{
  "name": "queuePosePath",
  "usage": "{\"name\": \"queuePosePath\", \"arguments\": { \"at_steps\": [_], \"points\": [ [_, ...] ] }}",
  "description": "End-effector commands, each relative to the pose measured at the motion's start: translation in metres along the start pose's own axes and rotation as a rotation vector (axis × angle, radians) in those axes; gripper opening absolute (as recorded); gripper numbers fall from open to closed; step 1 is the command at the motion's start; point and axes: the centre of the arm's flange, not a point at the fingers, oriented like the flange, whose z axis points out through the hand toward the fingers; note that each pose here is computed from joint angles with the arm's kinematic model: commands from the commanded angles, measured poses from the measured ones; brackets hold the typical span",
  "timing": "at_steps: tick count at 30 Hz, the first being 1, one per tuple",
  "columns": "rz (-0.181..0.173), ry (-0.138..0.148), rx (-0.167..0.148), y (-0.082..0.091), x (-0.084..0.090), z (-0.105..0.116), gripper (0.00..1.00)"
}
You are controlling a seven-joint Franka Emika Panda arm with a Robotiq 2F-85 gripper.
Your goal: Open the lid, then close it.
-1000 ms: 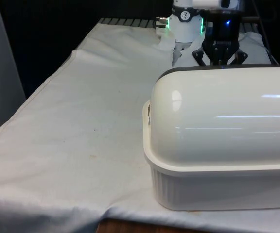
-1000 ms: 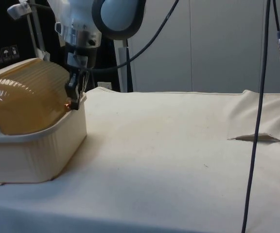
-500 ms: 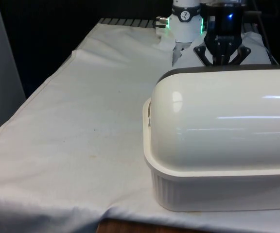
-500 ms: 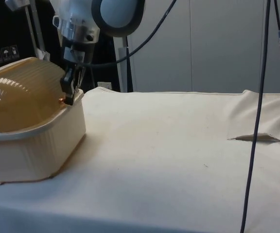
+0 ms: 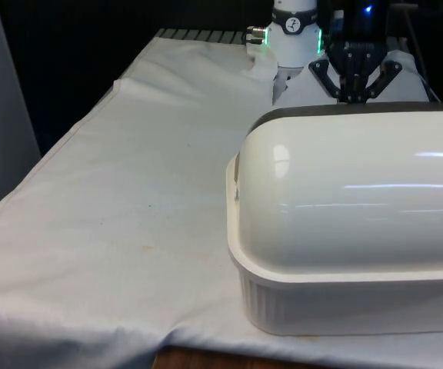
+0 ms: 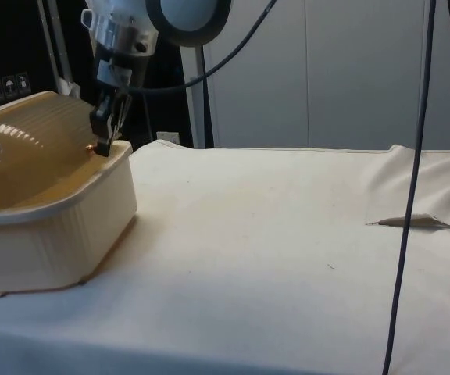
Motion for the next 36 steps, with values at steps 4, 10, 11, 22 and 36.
{"name": "queuePosePath", "arguments": {
  "at_steps": [4,10,11,22,36],
  "points": [
    [-0.002,0.038,-0.006,-0.001,0.004,-0.004,0.00],
    [-0.004,0.072,-0.004,-0.003,0.007,-0.007,0.00],
    [-0.005,0.078,-0.004,-0.003,0.008,-0.007,0.00],
    [-0.008,0.135,0.008,-0.006,0.014,-0.013,0.00],
    [-0.010,0.235,0.004,-0.006,0.023,-0.024,0.00]
  ]
}}
